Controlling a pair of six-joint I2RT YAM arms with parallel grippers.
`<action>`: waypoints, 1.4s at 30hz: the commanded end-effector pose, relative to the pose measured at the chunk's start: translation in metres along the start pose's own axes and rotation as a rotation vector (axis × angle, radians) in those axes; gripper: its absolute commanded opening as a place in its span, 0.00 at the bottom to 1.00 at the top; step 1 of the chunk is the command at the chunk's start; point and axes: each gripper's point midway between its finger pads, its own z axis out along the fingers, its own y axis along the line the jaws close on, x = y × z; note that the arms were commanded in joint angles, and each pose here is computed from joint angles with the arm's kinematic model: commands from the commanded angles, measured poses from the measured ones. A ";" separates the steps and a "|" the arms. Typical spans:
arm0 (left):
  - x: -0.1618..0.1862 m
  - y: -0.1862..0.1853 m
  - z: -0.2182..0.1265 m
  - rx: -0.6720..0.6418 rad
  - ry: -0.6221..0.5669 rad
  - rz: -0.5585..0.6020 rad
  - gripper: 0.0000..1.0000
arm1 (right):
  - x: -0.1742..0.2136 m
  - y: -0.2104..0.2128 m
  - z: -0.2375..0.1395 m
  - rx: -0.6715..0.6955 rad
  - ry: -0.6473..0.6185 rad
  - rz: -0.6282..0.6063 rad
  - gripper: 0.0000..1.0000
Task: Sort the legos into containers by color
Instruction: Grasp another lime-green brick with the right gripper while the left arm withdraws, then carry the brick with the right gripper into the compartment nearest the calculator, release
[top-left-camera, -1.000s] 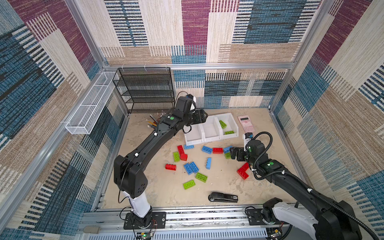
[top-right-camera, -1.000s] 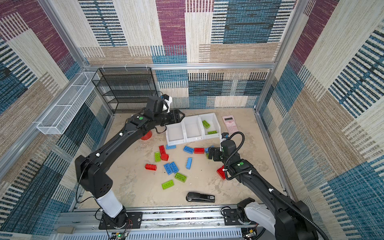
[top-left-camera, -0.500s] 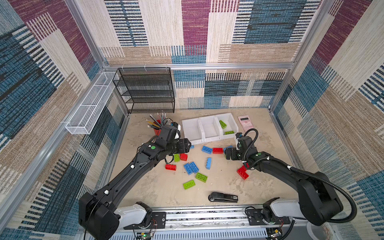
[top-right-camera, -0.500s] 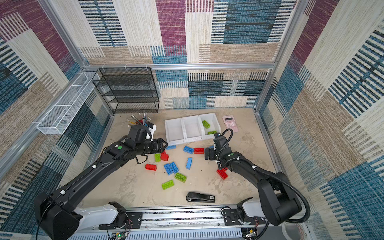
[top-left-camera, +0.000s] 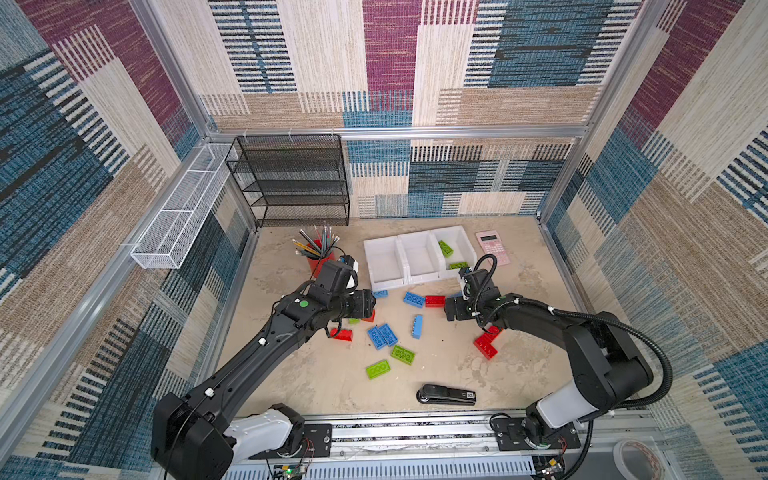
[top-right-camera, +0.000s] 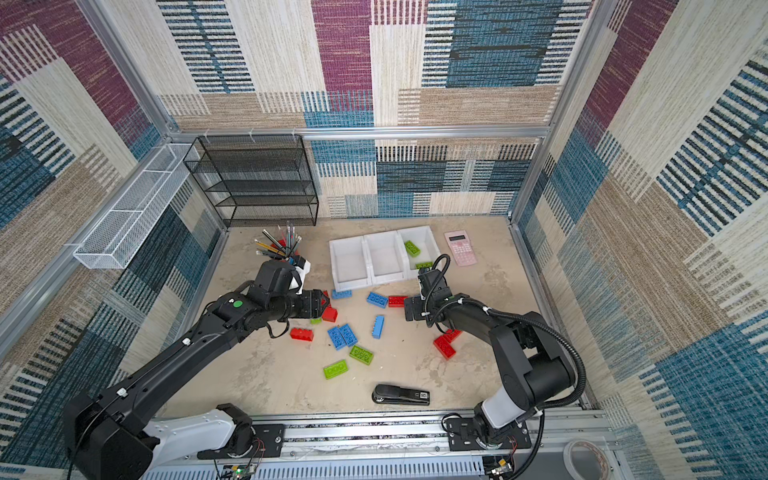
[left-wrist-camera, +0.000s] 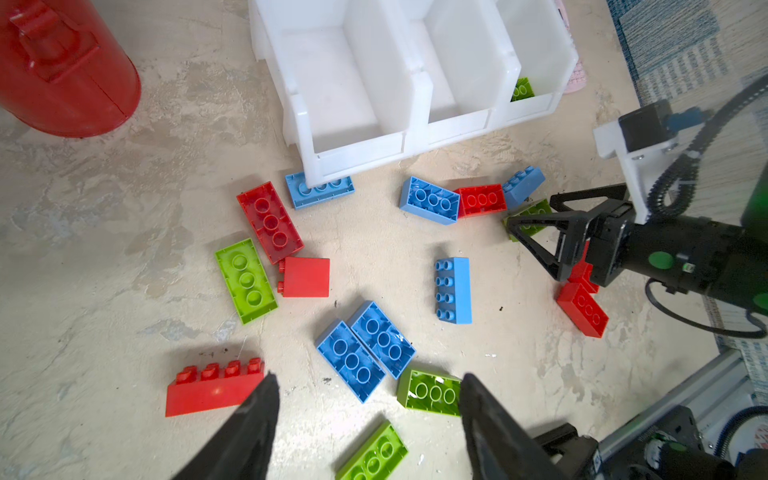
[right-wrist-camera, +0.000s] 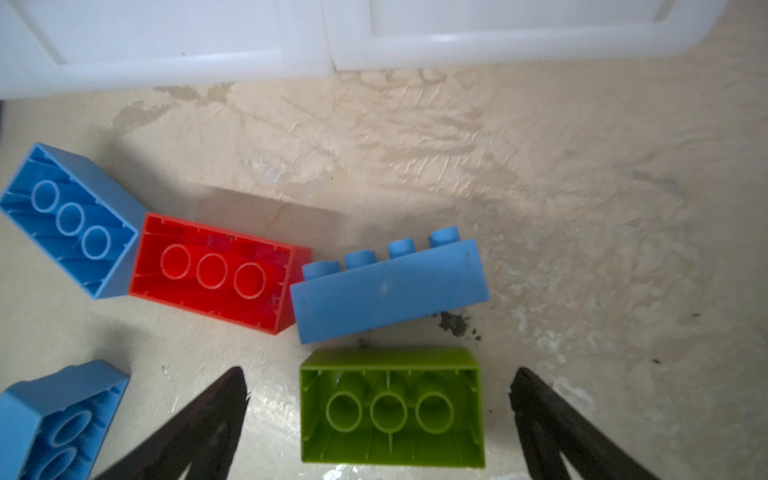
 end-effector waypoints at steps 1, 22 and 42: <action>0.004 -0.002 0.001 0.023 0.014 0.012 0.70 | 0.006 0.000 0.004 0.007 0.029 -0.006 0.99; 0.007 0.003 0.000 -0.001 0.023 0.018 0.70 | 0.004 -0.003 0.005 0.055 0.039 0.031 0.69; 0.031 0.020 -0.018 -0.051 0.048 0.031 0.70 | -0.104 0.040 -0.055 -0.130 -0.131 0.036 0.65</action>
